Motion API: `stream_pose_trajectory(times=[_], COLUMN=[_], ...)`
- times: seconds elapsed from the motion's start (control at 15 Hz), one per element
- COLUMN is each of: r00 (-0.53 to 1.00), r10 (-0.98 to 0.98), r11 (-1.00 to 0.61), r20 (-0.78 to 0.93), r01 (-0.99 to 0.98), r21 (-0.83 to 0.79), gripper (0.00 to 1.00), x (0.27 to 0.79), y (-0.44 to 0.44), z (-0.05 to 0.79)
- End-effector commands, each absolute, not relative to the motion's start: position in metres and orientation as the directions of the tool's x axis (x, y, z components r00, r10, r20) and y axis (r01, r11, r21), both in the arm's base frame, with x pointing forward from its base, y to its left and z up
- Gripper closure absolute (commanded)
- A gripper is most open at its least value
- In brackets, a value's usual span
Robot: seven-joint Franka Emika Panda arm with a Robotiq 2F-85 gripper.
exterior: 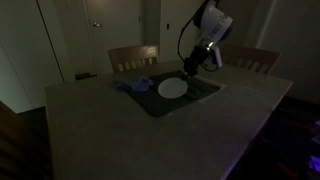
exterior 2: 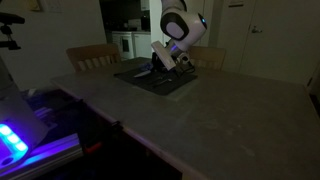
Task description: Move the plate to the left
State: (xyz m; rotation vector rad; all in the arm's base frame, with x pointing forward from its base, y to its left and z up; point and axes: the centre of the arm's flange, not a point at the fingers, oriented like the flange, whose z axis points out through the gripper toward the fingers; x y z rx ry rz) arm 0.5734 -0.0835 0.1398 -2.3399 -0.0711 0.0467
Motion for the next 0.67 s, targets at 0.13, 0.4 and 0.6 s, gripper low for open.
stream_pose_trajectory(times=[0.13,0.4,0.6], r00=[1.000,0.995,0.990], r10=[0.018,0.056,0.080], r11=[-0.668,-0.647,-0.633], r20=[-0.024,-0.084,-0.114], r01=[-0.006,-0.028,-0.038], r21=[-0.744,-0.762,-0.773], gripper=[0.99,0.99,0.99], x=[0.572,0.565,0.559], y=[-0.112,-0.102,-0.092], z=[0.134,0.115,0.104])
